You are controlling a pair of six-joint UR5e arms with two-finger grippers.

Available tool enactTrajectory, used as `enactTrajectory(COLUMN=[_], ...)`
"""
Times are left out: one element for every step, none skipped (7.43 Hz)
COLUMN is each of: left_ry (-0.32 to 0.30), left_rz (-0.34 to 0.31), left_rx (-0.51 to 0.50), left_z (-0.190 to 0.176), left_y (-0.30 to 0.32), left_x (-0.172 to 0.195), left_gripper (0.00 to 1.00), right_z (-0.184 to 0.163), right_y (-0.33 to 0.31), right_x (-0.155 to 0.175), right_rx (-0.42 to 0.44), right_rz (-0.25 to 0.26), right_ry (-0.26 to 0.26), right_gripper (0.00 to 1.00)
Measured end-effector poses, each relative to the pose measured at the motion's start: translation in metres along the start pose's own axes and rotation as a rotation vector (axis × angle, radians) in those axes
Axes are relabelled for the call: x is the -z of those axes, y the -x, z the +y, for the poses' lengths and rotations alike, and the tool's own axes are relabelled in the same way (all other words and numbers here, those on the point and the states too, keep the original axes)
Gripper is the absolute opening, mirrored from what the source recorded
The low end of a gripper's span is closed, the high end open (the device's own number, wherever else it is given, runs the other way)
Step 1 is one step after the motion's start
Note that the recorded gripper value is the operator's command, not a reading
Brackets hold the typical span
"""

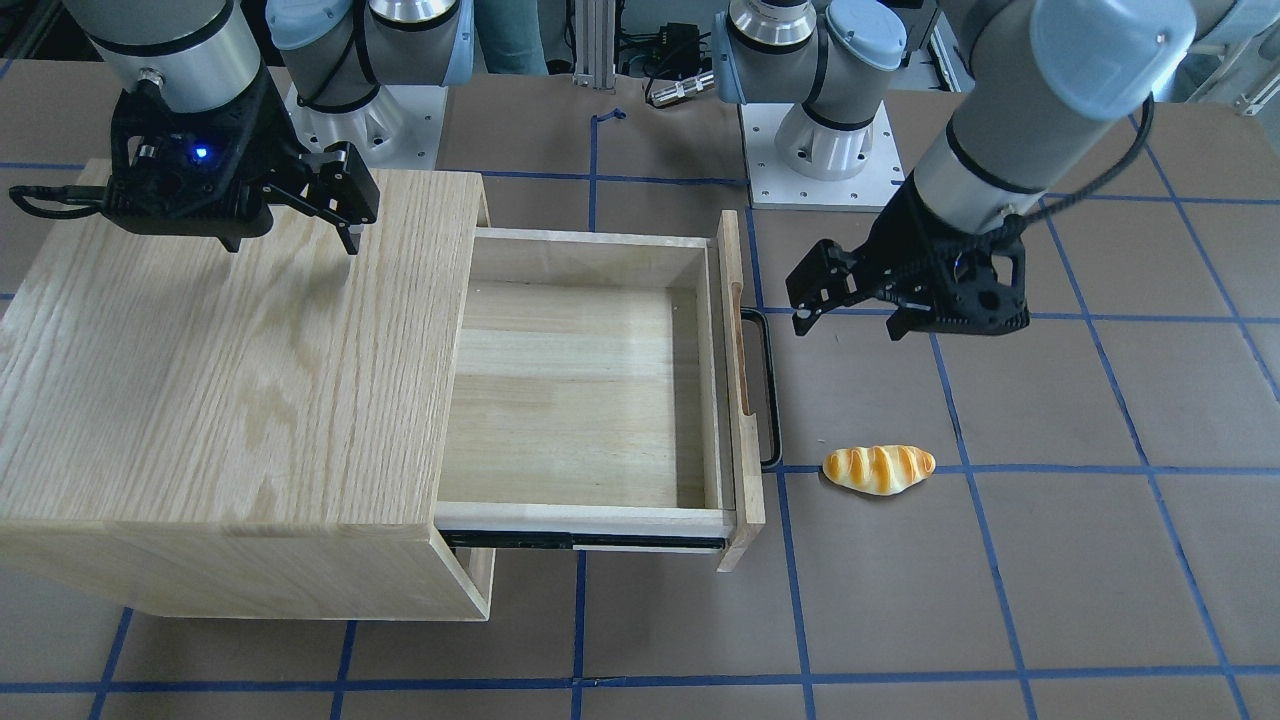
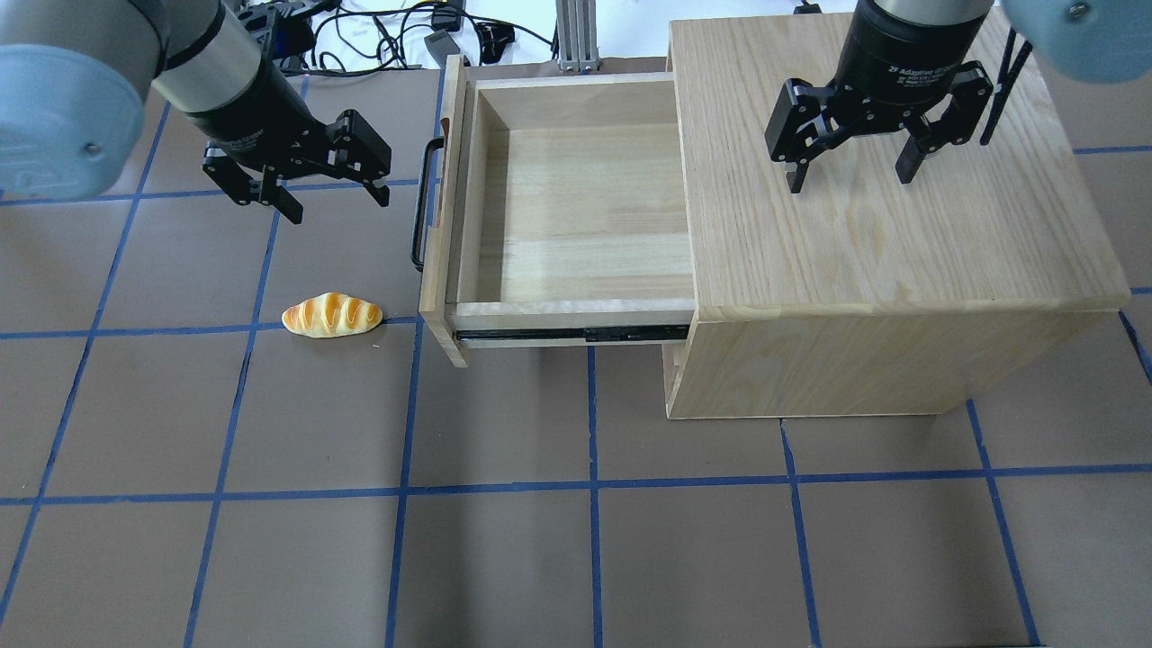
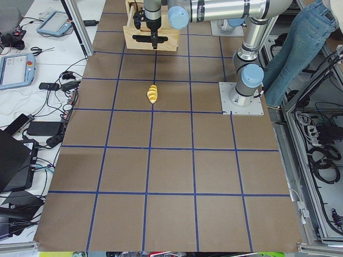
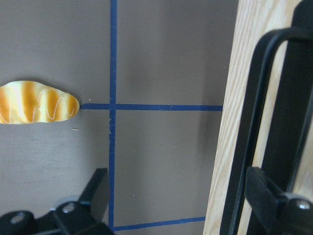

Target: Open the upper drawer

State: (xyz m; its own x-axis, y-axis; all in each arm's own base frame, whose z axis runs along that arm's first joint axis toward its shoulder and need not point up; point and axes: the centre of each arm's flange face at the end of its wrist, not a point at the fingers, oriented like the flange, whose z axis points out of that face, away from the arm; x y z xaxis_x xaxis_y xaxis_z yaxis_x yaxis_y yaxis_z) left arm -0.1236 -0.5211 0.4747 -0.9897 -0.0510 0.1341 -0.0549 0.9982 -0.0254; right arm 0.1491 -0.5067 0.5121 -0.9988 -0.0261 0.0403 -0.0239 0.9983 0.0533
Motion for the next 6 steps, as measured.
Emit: enactTrajectory(left_ry=[-0.027,-0.042,-0.054,-0.062,-0.067,-0.07], left_rz=[-0.029,-0.067,-0.102,-0.128,-0.139,-0.143], left_rx=[-0.019,-0.039,-0.056,-0.064,-0.067,-0.068], left_z=[0.014,0.024,0.03,0.031,0.03,0.028], left_y=[-0.009,-0.019,-0.027,-0.03,-0.031,-0.032], left_x=[0.021,0.029,0.034,0.036,0.038,0.04], left_gripper=[1.0,1.0,1.0,1.0,1.0,1.0], right_z=[0.0,0.0,0.0,0.0,0.0,0.0], right_y=[0.0,0.0,0.0,0.0,0.0,0.0], right_x=[0.0,0.0,0.0,0.0,0.0,0.0], right_rx=[0.0,0.0,0.0,0.0,0.0,0.0], right_rz=[0.0,0.0,0.0,0.0,0.0,0.0], right_ry=[0.0,-0.001,-0.001,-0.001,0.0,0.0], right_gripper=[1.0,1.0,1.0,1.0,1.0,1.0])
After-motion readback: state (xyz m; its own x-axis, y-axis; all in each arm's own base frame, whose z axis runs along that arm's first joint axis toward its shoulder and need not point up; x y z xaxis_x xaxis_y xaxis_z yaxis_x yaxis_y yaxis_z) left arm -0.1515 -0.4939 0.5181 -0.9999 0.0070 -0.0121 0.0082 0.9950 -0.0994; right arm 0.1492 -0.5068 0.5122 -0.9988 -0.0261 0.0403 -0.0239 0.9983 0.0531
